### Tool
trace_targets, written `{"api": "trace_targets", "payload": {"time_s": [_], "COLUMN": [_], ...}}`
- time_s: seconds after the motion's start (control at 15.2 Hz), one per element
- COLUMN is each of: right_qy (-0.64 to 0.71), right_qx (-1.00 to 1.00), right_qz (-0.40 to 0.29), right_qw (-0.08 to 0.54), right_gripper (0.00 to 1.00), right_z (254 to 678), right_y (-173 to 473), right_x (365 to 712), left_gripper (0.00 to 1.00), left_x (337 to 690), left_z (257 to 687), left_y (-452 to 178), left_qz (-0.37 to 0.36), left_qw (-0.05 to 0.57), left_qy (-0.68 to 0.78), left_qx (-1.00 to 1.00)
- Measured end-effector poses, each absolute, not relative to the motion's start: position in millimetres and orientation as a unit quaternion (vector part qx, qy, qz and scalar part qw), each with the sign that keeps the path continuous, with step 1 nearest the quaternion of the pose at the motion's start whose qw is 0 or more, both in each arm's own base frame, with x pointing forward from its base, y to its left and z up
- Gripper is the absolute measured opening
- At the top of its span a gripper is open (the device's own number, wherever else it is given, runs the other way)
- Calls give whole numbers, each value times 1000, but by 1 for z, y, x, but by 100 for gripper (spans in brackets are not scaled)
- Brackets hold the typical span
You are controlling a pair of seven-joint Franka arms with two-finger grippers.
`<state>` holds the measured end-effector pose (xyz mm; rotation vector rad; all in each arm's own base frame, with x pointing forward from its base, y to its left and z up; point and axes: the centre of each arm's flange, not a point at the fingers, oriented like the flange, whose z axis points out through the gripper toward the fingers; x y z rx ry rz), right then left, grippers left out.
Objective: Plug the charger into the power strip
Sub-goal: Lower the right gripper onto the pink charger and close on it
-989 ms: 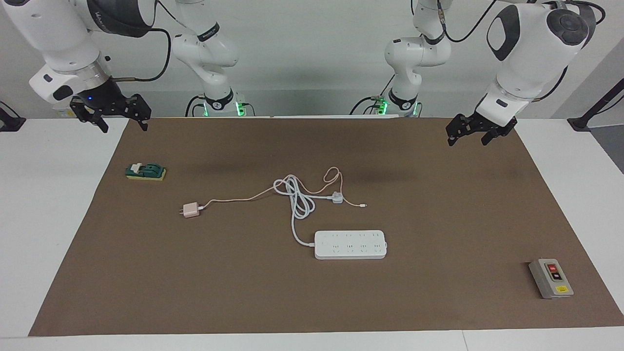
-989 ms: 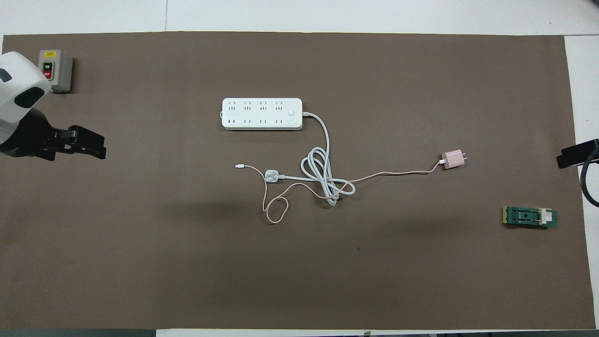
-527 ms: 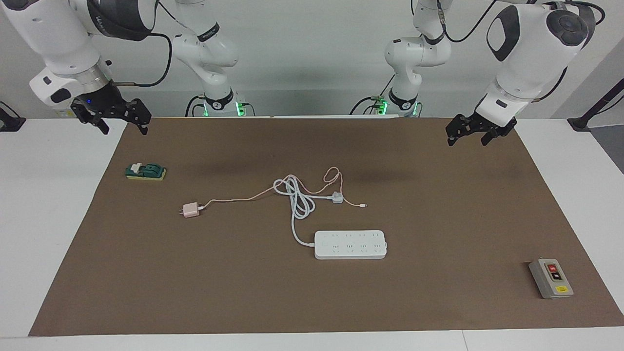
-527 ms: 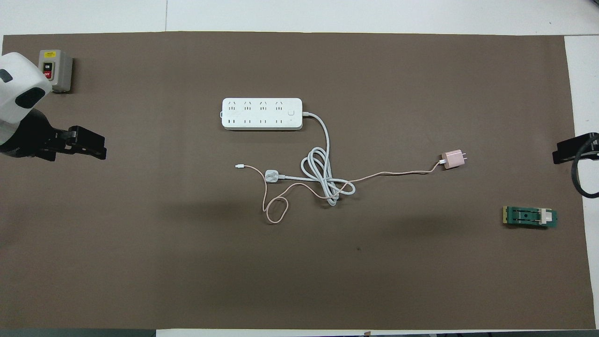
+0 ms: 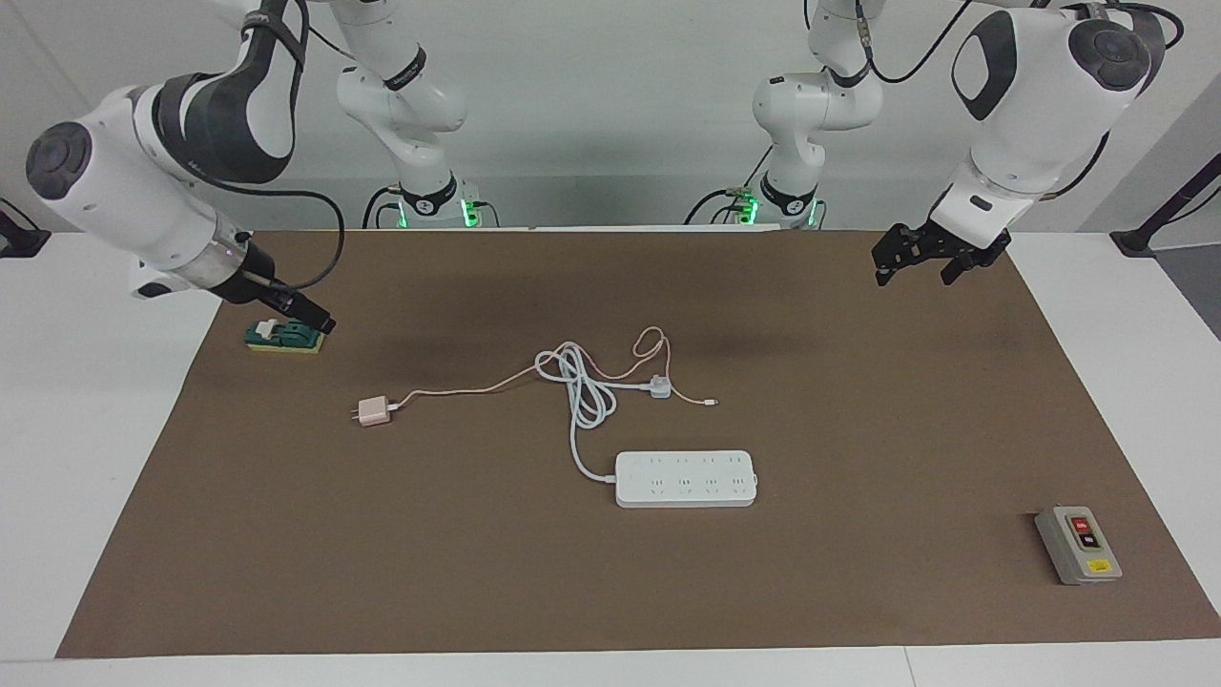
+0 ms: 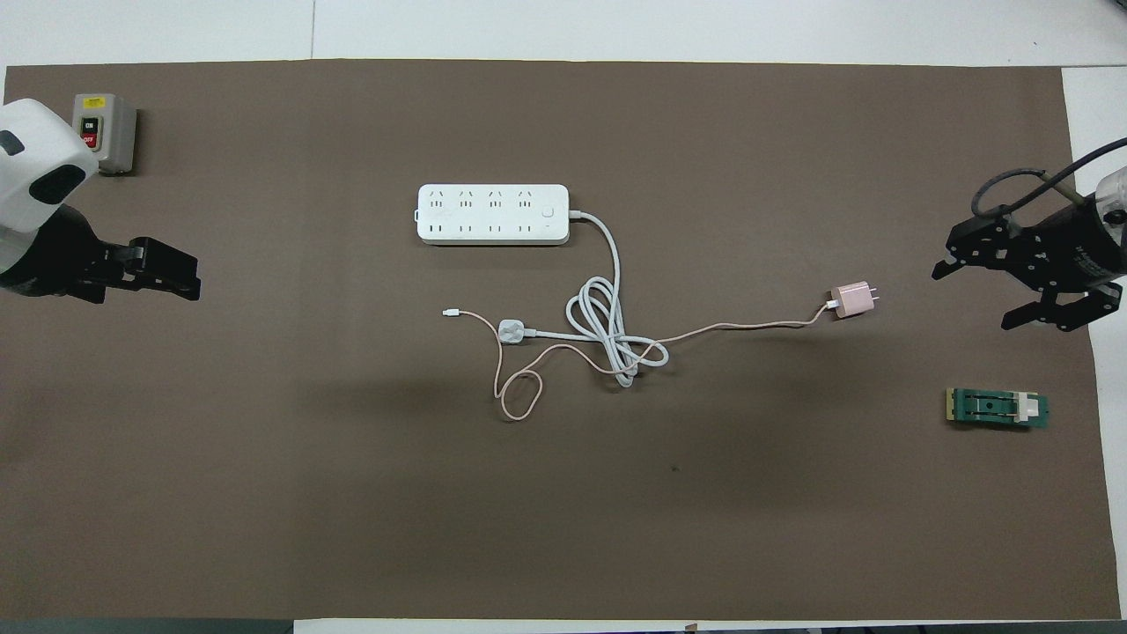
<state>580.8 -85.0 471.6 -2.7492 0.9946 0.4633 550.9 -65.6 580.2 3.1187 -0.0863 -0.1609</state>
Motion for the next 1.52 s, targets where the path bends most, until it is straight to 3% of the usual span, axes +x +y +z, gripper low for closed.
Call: {"api": "trace_targets", "payload": {"time_s": [0.66, 1.19, 1.52], "right_qy": [492, 537, 544], "right_qx": [-798, -748, -729], "right_qz": [279, 328, 349], "right_qw": [207, 209, 224], "right_gripper": [100, 100, 100], "right_z": [328, 282, 224], "right_y": [-149, -153, -160], "right_x": [593, 588, 585], "left_gripper": [100, 100, 100], "left_x": [551, 550, 551], "left_z": [576, 577, 577], "left_y": [-66, -71, -63], "left_qz": [-54, -49, -48], "left_qw": [9, 9, 9], "left_qy": [-28, -32, -25], "left_qx": [998, 998, 998]}}
